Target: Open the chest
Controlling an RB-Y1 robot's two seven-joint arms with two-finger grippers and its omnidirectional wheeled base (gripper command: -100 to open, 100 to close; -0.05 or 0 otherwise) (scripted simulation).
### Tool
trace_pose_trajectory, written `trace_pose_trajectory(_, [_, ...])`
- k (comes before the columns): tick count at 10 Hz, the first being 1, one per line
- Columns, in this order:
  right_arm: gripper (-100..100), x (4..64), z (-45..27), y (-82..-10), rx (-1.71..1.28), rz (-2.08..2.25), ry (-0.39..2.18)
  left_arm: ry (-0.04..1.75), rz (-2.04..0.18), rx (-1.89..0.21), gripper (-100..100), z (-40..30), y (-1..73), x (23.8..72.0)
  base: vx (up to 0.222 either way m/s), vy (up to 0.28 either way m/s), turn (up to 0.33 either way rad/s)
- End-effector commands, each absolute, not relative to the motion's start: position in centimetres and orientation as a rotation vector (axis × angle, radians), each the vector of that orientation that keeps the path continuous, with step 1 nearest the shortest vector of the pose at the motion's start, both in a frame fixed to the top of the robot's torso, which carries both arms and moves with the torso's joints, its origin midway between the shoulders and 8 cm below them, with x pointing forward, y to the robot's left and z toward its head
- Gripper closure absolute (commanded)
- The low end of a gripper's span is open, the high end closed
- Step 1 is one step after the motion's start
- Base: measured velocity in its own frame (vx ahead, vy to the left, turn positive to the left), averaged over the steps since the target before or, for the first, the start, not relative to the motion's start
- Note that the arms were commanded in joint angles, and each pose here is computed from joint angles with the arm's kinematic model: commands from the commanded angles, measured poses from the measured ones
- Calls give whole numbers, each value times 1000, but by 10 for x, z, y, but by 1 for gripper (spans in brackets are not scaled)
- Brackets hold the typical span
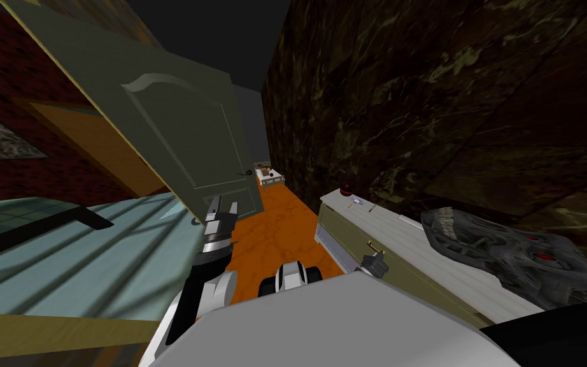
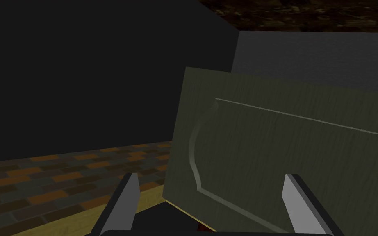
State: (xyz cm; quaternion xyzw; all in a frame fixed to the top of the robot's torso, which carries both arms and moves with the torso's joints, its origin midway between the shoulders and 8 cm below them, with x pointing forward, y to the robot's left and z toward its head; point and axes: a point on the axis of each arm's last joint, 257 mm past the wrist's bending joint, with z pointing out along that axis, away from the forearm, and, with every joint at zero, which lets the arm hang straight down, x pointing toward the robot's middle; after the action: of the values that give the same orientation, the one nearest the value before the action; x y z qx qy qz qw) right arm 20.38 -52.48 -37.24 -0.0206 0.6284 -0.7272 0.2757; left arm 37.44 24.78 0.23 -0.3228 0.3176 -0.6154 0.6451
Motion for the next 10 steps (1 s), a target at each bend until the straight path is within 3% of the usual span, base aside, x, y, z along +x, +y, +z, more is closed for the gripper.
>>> trace_pose_trajectory(1, [100,200,-373,-534,-19,-1979,1713,723,-1401,-735,0,2,248,374,-95,38,258])
trace_pose_trajectory(8, [100,174,-375,-559,105,-2070,1783,723,-1401,-735,0,2,248,374,-84,54,187])
trace_pose_trajectory(10, [100,176,-373,-556,97,-2076,1774,723,-1400,-735,0,2,248,374,-30,73,-4])
